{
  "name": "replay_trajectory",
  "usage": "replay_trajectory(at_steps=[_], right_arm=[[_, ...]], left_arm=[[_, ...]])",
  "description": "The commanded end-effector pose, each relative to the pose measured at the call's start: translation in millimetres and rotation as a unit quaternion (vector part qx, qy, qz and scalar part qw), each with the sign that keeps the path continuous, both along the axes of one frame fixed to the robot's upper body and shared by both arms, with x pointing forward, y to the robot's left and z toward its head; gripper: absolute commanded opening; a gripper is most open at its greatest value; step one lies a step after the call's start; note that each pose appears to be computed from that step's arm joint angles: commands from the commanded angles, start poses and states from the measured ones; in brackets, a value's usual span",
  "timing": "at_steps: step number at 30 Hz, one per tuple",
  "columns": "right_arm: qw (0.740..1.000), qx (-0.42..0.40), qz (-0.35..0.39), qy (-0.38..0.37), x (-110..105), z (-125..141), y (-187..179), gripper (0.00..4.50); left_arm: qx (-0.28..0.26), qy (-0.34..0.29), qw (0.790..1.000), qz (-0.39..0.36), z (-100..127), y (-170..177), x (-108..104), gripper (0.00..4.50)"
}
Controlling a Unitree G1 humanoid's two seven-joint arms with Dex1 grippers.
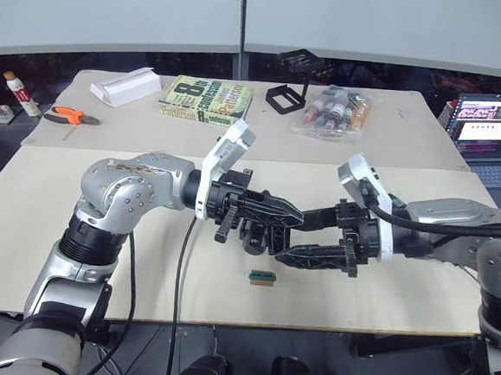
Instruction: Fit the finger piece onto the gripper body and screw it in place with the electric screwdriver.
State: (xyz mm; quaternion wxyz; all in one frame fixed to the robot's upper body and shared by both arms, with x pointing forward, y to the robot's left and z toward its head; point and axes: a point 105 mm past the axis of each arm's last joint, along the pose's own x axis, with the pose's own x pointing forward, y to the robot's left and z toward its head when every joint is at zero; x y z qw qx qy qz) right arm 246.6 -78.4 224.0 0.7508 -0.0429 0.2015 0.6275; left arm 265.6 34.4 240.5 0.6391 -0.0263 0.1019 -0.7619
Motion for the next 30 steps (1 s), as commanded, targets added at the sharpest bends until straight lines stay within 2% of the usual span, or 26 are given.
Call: replay_trajectory(at_steps=[1,6,7,8,17,22,25,27,29,30], right_arm=[[1.000,0.013,0.006,-0.006,-1.4,9.5,6.4,4.46],[1.000,0.001,0.000,-0.005,0.4,5.4,11.3,4.46],[1.000,-0.003,0.000,-0.006,0.1,3.7,11.1,3.95],[1.000,-0.006,-0.001,-0.006,0.2,2.0,10.7,3.74],[1.000,-0.007,0.001,0.001,-3.1,-2.5,7.5,0.54],[1.000,-0.003,0.011,0.000,-5.3,-1.6,8.2,0.44],[1.000,0.004,0.016,-0.002,-7.0,-0.8,7.4,0.44],[1.000,0.012,0.021,-0.009,-8.8,0.0,6.2,0.44],[0.999,0.022,0.024,-0.024,-9.8,1.5,5.3,0.44],[0.999,0.028,0.025,-0.031,-10.1,2.4,4.9,0.43]], left_arm=[[-0.006,-0.017,1.000,-0.007,8.2,-2.2,-2.9,0.00],[-0.008,-0.016,1.000,-0.004,8.2,-4.1,-2.7,0.00],[-0.008,-0.016,1.000,-0.003,8.1,-4.0,-2.8,0.00],[-0.008,-0.015,1.000,-0.001,8.1,-3.7,-2.4,0.00],[-0.004,-0.018,1.000,-0.001,8.9,1.3,-2.4,0.00],[-0.005,-0.027,0.999,-0.019,9.2,1.9,-6.8,0.00],[-0.043,-0.018,0.998,-0.041,17.9,4.4,-12.5,0.00],[-0.053,-0.035,0.998,-0.028,18.8,7.3,-9.6,0.00],[-0.076,-0.063,0.995,-0.007,22.5,10.5,-3.9,1.00],[-0.090,-0.072,0.993,-0.003,24.6,14.4,-2.4,1.34]])
